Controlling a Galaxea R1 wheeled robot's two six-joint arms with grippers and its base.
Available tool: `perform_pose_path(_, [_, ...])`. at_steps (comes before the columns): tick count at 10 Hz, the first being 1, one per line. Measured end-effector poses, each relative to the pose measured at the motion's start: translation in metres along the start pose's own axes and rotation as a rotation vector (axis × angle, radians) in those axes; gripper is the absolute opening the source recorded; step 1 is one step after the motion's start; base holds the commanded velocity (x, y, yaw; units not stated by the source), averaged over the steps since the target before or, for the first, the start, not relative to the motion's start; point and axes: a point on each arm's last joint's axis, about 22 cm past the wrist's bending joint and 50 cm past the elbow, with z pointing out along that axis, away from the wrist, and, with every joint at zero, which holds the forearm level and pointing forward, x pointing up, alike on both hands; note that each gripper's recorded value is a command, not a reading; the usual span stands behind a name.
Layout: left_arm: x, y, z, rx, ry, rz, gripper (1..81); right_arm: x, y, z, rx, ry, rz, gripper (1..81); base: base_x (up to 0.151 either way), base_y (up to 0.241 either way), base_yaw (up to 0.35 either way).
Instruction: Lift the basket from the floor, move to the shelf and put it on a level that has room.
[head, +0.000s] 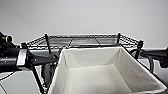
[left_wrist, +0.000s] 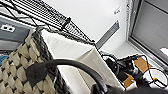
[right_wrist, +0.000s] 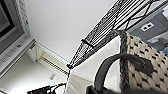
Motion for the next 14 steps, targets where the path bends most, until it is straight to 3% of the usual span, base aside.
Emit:
perform_pose_path(5, [0.035,0.016,-0.015,0.014,0.024,0.009,1.0,0.028,-0.038,0.002,0.013,0.016,-0.041,1.0,0.000,0.000,0.000])
perform_pose_path(9, [0.062,0.020,-0.013,0.016,0.032,0.007,1.0,0.049,-0.045,0.009,0.007,0.026,-0.033,1.0,0.000,0.000,0.000])
perform_pose_path(11, [0.081,0.026,-0.013,0.012,0.045,0.017,1.0,0.069,-0.069,0.016,0.026,0.034,-0.071,1.0,0.000,0.000,0.000])
perform_pose_path(14, [0.109,0.028,-0.009,0.016,0.062,0.016,1.0,0.095,-0.075,0.023,0.021,0.053,-0.057,1.0,0.000,0.000,0.000])
